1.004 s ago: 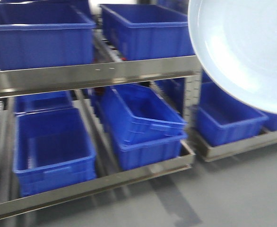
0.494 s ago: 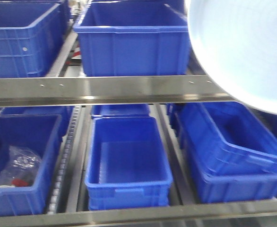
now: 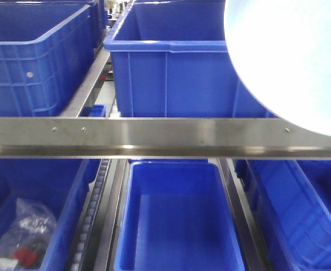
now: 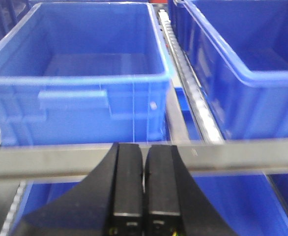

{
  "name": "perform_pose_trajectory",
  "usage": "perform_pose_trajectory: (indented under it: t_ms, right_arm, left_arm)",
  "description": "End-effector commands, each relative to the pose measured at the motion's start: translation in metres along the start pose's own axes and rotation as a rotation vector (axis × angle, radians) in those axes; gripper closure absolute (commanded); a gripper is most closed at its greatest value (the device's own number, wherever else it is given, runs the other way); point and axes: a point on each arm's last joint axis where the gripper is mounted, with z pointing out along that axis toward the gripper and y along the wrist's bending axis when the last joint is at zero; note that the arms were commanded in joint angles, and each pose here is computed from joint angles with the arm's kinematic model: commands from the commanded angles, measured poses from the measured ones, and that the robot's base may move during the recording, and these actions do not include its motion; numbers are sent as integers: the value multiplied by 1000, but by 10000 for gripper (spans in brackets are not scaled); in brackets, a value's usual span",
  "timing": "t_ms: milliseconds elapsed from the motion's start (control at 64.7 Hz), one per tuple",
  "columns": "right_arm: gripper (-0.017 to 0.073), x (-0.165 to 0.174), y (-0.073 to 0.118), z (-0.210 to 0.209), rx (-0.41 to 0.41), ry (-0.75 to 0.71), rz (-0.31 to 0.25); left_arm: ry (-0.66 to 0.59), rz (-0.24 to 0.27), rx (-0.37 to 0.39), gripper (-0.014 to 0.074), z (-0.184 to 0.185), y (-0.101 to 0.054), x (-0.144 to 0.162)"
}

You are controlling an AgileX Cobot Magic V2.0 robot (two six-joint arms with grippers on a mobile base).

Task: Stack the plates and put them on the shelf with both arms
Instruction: 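Drive the base to the blue-bin shelf holding the plates in the right gripper, then lower the plates with the right gripper into the blue bin and release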

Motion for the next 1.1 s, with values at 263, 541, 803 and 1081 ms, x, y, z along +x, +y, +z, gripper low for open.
perform_pose_trajectory:
  t_ms: [263,541,803,1081]
  right_arm:
    - [503,-20,0,0,7,-133,-9]
    - [503,-20,0,0,7,-133,-9]
    - [503,-20,0,0,7,-133,-9]
    - [504,-20,0,0,7,-133,-9]
  left_arm:
    - [-114,-8,-22,512,-1,2,-20]
    - [-114,-8,-22,512,-1,2,-20]
    - [-114,-8,-22,512,-1,2,-20]
    - [-114,-8,-22,512,-1,2,-20]
